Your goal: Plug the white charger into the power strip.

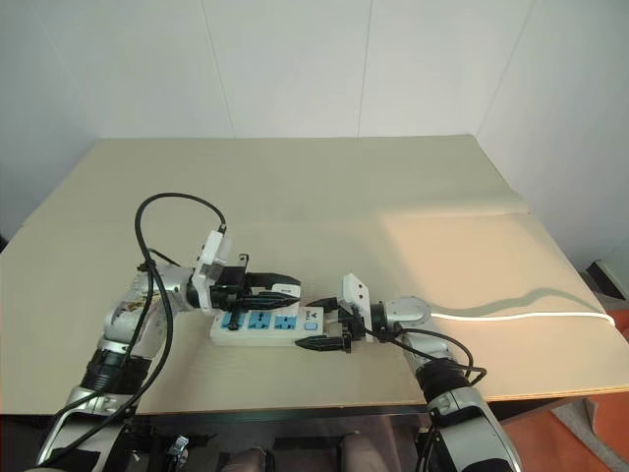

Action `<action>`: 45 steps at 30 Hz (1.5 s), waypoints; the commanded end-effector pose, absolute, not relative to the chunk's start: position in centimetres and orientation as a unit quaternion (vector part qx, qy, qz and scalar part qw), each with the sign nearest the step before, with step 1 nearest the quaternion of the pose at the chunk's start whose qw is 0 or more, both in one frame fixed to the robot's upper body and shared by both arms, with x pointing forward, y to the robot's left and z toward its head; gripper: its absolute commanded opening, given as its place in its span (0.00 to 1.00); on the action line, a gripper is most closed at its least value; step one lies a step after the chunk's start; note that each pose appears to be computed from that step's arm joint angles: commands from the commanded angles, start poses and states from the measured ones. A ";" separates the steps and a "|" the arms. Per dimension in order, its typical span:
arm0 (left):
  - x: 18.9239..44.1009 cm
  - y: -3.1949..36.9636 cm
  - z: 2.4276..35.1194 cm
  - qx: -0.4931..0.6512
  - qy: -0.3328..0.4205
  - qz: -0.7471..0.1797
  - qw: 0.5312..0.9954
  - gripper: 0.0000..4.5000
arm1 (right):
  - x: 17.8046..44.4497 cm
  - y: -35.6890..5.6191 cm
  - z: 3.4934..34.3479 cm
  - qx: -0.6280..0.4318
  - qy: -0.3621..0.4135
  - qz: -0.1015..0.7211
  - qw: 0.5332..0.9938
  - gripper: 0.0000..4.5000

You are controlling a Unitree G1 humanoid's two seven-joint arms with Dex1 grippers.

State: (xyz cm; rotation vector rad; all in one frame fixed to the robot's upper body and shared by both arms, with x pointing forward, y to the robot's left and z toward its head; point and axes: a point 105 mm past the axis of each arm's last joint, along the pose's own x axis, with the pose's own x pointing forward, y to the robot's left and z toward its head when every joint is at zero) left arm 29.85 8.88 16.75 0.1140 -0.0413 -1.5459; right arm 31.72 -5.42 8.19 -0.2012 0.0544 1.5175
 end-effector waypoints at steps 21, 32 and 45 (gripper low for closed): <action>30.3 8.7 14.3 0.048 -0.003 -0.693 0.719 0.23 | 30.9 -5.6 7.4 -0.094 0.033 0.682 0.725 0.76; 30.0 8.3 13.8 0.041 0.003 -0.705 0.708 0.23 | 31.0 -5.7 7.3 -0.094 0.033 0.676 0.730 0.76; 30.2 9.1 12.5 0.053 0.025 -0.692 0.720 0.23 | 31.1 -5.9 7.4 -0.092 0.033 0.672 0.734 0.76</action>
